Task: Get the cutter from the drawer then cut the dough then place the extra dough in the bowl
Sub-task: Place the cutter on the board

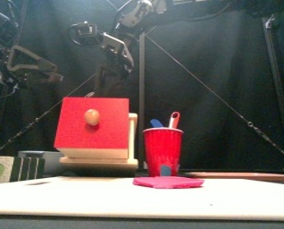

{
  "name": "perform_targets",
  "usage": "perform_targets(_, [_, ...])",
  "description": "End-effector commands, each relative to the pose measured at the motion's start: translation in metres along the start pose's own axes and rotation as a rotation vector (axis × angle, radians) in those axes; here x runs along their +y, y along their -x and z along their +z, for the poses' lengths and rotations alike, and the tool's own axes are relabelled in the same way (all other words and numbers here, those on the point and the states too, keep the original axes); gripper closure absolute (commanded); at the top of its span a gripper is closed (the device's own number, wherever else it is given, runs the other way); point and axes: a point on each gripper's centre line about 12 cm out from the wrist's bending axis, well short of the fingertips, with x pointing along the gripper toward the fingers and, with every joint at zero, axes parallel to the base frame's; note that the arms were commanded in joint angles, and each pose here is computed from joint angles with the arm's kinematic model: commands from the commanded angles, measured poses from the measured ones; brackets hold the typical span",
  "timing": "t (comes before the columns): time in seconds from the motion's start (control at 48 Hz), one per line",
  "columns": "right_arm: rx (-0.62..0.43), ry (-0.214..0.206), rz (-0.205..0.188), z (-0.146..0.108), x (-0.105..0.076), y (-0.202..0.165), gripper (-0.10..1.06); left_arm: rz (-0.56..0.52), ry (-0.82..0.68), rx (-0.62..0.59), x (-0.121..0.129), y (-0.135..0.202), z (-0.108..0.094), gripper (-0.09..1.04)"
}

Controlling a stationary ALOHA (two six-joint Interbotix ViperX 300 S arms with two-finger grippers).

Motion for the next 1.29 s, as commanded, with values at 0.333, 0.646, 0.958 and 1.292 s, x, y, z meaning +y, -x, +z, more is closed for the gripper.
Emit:
perform_targets(0.333, [-0.071, -0.033, 0.037, 0.016, 0.004, 0.021, 0.57, 0.006, 0.003, -0.001, 0.001, -0.001, 0.001, 0.12])
perform_targets(0.646, [-0.06, -0.021, 0.073, 0.014, 0.023, 0.018, 0.57, 0.007, 0.002, -0.003, 0.001, -0.002, 0.002, 0.12])
perform_targets(0.958, [-0.115, -0.012, 0.057, 0.027, 0.018, 0.045, 0.57, 0.01, 0.006, -0.001, 0.002, -0.001, 0.001, 0.12])
perform_targets(1.292, [-0.156, -0.019, 0.063, 0.033, 0.016, 0.081, 0.57, 0.035, 0.017, 0.014, 0.006, -0.001, -0.001, 0.12])
